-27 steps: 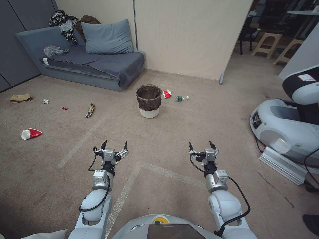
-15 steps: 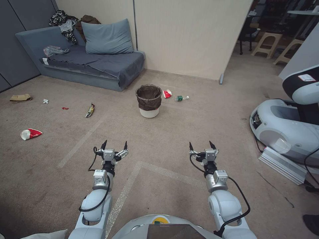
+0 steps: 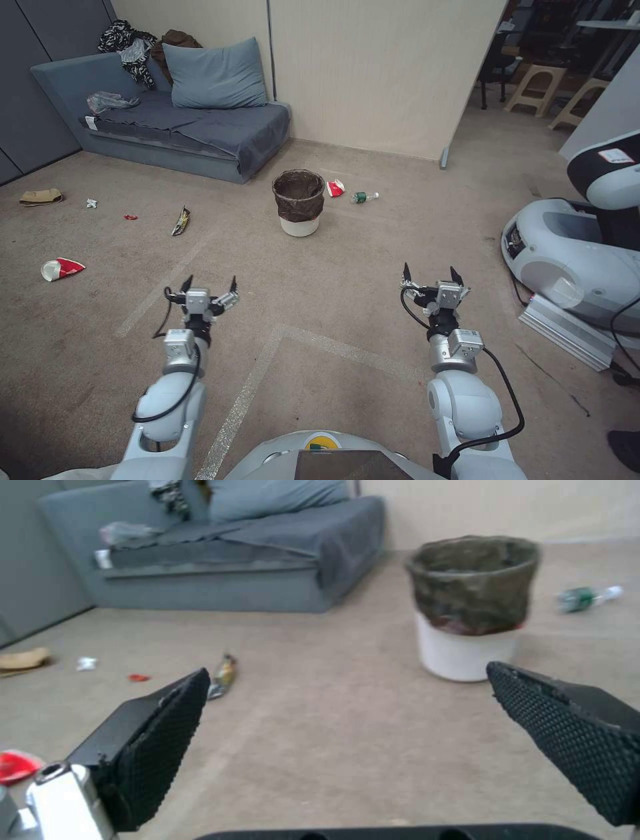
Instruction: Pick up the trash bin, then pick up the garbage from the floor and place it into the trash bin.
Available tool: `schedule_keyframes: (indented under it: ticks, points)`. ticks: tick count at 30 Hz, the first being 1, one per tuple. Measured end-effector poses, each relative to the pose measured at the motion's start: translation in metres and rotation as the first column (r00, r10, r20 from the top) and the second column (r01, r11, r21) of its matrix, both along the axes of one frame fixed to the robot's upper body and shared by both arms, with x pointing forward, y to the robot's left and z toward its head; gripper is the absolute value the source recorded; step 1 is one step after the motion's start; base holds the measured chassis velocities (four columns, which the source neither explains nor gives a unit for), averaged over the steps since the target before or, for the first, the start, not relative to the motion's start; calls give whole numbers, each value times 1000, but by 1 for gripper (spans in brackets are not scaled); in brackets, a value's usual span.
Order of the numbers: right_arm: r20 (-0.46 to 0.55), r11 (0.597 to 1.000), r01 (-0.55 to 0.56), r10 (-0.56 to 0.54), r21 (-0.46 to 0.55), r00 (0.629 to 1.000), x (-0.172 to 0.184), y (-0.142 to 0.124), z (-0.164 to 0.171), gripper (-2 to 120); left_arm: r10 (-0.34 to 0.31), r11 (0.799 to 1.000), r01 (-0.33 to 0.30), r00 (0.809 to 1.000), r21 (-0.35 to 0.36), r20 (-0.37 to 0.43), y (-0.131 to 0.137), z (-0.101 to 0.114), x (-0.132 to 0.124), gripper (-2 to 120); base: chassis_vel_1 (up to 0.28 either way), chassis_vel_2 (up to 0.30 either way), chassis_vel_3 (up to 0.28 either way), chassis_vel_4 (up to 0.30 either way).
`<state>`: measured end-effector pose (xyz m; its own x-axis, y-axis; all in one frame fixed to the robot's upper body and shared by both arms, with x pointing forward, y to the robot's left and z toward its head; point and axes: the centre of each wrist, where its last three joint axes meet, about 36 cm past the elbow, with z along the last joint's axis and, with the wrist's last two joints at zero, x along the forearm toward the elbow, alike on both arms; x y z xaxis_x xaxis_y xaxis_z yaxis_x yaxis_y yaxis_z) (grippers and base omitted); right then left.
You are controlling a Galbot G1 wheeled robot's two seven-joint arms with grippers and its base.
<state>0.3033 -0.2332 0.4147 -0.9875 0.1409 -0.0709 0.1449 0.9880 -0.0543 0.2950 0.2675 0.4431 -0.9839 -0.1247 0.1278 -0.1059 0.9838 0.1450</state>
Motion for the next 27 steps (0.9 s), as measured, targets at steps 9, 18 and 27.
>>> schedule_keyframes:
  ticks: [9,18,27]
  points:
    - [8,1000,-27,27,7,1000,0,-1,-8,100,27,1000,-27,999,12,-39,6,24,-3,100,0,0,0,0]
    - [8,1000,-29,28,9,1000,0,-2,-11,100,18,1000,-18,999,13,-40,5,23,-4,100,0,0,0,0]
    - [15,999,-35,35,9,999,0,-3,-14,100,6,1000,-5,999,22,-43,3,21,-4,100,0,0,0,0]
